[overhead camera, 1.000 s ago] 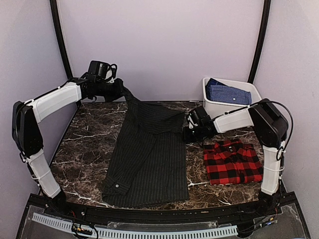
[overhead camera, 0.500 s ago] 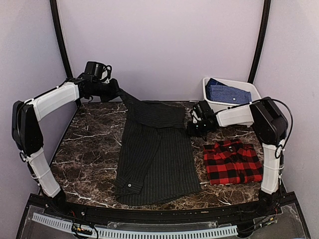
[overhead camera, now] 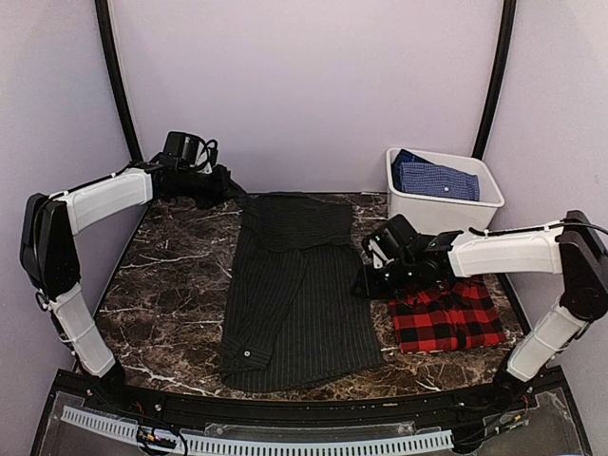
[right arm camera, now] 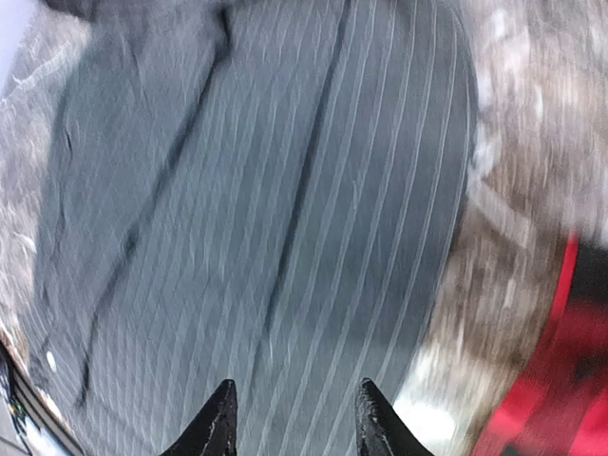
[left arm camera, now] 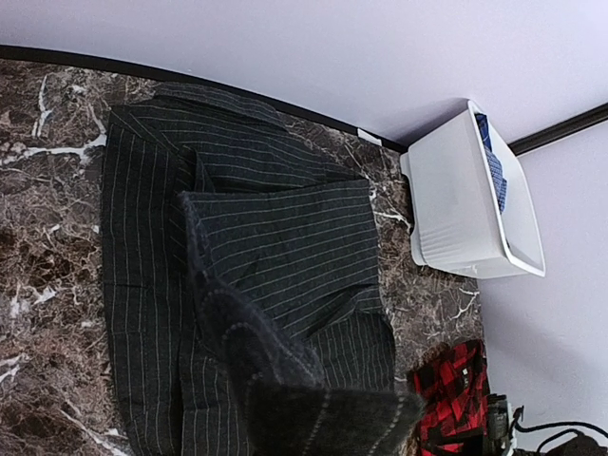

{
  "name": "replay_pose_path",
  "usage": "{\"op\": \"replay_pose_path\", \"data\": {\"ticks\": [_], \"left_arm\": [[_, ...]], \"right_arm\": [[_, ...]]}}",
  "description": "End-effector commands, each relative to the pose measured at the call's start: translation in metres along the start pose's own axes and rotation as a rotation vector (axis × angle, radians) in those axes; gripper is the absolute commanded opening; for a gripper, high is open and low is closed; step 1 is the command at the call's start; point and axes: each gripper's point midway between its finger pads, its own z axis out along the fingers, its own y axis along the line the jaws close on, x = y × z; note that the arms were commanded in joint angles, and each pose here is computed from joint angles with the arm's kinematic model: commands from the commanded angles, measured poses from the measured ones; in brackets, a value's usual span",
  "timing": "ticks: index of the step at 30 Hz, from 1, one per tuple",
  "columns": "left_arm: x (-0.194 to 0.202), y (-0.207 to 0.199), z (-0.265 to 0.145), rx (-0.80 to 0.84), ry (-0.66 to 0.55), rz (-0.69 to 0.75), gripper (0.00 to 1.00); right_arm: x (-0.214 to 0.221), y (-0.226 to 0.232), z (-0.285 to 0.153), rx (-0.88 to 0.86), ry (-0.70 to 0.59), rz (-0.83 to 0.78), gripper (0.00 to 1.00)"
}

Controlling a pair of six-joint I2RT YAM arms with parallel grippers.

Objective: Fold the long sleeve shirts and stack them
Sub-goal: Move the right arm to the center of the board with the 1/3-folded shirt, then pick up the corner of the shirt from the corner of the board.

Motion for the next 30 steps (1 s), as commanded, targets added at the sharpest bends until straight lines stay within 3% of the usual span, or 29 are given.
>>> {"op": "replay_pose_path", "data": {"ticks": [1, 13, 30], "left_arm": [[-0.009, -0.025, -0.026, 0.089, -0.042, 0.039, 0.0], [-0.007, -0.03, -0.033, 0.112, -0.038, 0.056, 0.0], [-0.003, -0.029, -0.031, 0.117, -0.03, 0.057, 0.0]], "right_arm": [[0.044, -0.01, -0.014, 0.07, 0.056, 0.075, 0.39], [0.148, -0.004, -0.037, 0.125, 0.209, 0.131, 0.33], [0.178, -0.013, -0.02, 0.218, 0.249, 0.122, 0.24]]}}
